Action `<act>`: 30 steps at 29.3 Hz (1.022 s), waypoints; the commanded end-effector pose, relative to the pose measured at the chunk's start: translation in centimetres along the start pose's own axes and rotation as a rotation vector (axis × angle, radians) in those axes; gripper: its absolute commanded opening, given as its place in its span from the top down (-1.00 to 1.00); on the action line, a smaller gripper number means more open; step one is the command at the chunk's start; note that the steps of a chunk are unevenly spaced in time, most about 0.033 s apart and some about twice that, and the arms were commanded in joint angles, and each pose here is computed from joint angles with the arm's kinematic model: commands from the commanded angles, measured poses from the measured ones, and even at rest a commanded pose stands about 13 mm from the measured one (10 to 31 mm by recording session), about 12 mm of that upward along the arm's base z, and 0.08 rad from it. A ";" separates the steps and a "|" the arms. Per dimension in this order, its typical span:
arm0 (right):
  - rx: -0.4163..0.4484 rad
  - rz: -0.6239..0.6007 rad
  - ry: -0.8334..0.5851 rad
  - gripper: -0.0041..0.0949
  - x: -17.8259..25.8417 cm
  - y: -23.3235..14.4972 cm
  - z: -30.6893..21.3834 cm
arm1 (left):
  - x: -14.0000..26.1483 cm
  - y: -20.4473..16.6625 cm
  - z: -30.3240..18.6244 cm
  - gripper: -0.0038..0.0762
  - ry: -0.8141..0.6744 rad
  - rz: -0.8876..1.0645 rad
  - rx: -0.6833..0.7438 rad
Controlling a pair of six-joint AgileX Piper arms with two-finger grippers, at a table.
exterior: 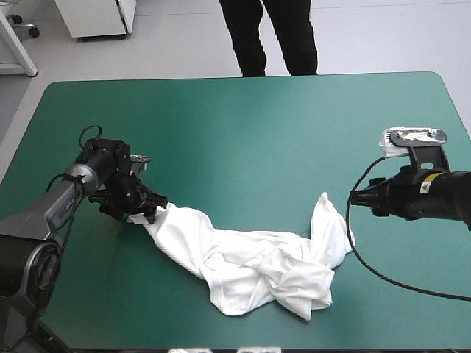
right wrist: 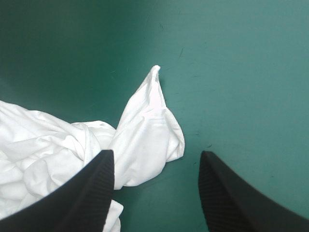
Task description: Fold the cloth
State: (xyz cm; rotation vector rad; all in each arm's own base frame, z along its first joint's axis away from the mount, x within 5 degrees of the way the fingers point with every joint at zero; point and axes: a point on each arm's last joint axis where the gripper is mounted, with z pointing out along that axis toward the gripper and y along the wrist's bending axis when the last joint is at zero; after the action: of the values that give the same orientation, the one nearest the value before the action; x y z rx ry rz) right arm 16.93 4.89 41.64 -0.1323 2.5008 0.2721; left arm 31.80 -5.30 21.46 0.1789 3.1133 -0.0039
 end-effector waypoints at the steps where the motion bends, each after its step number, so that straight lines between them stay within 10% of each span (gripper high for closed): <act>1: -0.004 -0.006 -0.060 -0.08 -0.3 0.1 -1.1 | 0.1 -0.5 0.2 -0.45 -0.040 -0.014 0.050; 5: -0.005 -0.005 -0.058 -0.08 -0.4 0.1 -1.0 | 0.6 -0.5 1.5 0.13 0.001 -0.004 0.053; 8: -0.005 -0.004 -0.056 -0.08 -0.4 0.1 -1.0 | 0.7 -0.5 1.6 0.93 0.006 0.005 0.053; 30: 0.063 -0.028 0.150 -0.26 3.3 -0.6 11.1 | 0.8 -0.5 1.6 0.93 0.011 0.023 0.049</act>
State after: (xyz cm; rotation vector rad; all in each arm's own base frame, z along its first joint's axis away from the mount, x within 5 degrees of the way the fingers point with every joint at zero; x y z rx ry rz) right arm 19.63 6.48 31.03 -0.1717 2.7261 0.1711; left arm 31.20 -6.17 20.52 0.1703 3.1093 -0.1622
